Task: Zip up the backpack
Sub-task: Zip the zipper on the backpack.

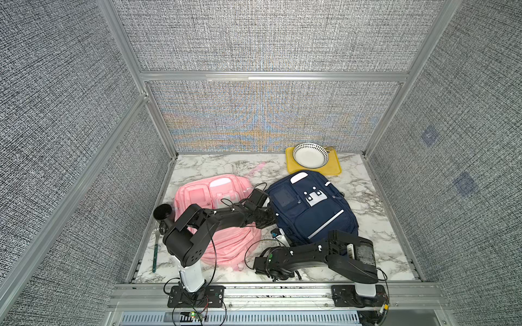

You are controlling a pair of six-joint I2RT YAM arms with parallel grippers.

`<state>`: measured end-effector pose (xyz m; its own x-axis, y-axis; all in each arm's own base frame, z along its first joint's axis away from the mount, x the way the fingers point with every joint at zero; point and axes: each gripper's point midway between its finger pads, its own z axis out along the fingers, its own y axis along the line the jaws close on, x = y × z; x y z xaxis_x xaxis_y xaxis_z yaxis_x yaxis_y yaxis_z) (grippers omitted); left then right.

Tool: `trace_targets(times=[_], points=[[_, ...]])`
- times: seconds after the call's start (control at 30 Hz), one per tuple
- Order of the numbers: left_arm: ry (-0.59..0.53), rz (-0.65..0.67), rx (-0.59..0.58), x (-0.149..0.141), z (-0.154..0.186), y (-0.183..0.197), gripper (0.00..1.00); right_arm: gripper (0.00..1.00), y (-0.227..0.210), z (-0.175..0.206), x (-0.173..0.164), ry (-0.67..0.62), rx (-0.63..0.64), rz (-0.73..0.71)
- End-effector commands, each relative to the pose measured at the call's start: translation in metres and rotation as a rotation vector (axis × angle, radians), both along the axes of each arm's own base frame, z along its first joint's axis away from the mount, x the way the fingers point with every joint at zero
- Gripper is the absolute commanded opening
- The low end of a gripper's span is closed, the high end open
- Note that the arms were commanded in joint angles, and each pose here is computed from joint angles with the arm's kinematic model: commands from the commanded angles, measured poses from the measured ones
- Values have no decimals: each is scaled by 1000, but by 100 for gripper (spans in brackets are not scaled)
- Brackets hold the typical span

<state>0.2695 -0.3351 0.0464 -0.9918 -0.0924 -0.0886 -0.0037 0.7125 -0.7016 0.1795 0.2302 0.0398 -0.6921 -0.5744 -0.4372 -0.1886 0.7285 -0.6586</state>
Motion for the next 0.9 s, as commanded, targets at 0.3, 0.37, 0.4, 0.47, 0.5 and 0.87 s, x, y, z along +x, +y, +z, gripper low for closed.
trace_targets(times=[0.3, 0.37, 0.4, 0.47, 0.5, 0.87], points=[[-9, -15, -34, 1, 6, -6, 0, 17, -10, 7, 0, -3, 18, -15], [-7, -16, -35, 1, 5, -6, 0, 16, -12, 5, -1, 6, 15, -14], [-8, -16, -34, 1, 6, -6, 0, 14, -13, 4, -2, 10, 10, -13], [-7, -15, -32, 1, 5, -6, 0, 11, -14, 2, -3, 16, 7, -18], [-6, -15, -31, 1, 5, -6, 0, 10, -14, 2, -3, 19, 8, -16], [5, -2, -17, 5, 0, -1, 0, 0, -22, 9, -13, 53, 54, -32]])
